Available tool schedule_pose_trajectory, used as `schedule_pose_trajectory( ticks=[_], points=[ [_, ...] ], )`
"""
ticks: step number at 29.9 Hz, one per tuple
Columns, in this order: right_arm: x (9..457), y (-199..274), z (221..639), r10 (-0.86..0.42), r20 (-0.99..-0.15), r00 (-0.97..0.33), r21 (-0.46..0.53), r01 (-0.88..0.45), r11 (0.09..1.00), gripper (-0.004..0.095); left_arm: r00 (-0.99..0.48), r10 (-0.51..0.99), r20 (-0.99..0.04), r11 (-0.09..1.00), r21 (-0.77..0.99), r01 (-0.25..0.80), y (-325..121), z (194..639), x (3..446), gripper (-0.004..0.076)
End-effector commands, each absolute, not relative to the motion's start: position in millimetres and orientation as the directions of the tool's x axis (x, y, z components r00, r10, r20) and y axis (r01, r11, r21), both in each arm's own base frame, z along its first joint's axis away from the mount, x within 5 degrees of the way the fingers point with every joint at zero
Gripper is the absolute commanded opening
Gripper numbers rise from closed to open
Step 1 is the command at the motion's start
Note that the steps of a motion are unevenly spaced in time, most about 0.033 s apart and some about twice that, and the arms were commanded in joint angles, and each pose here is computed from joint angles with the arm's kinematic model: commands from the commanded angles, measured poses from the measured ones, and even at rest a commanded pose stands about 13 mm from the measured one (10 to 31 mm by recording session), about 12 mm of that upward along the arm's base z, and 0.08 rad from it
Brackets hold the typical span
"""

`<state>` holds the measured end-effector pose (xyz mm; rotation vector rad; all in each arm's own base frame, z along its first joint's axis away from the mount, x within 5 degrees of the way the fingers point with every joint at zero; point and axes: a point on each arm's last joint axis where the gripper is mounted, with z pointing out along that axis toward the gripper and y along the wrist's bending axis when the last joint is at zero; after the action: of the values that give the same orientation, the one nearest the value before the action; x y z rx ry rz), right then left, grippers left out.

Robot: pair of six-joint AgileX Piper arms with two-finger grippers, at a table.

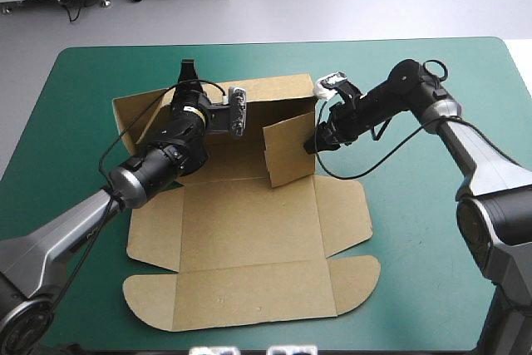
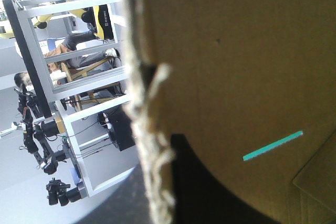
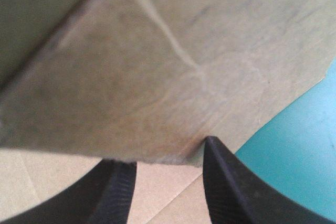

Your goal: Fold the box

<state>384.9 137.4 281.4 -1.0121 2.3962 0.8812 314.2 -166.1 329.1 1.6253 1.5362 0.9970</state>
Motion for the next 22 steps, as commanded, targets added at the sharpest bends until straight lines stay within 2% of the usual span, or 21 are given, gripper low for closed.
schedule_pose_trajectory(
  ticks=[1,9,22],
  points=[
    [382,140,318,-0.402,-0.685,-0.607,0.353,-0.760,0.546,0.0380,0.022,0.998,0.053,-0.057,0.906,0.419,-164,350,309,-0.0010],
    [395,137,321,-0.341,-0.746,-0.572,0.280,-0.734,0.619,0.0380,0.022,0.998,0.053,-0.057,0.906,0.419,-164,350,309,-0.0010],
    [405,134,324,-0.307,-0.799,-0.516,0.204,-0.714,0.670,0.0380,0.023,0.998,0.052,-0.057,0.906,0.419,-164,350,309,-0.0010]
  ],
)
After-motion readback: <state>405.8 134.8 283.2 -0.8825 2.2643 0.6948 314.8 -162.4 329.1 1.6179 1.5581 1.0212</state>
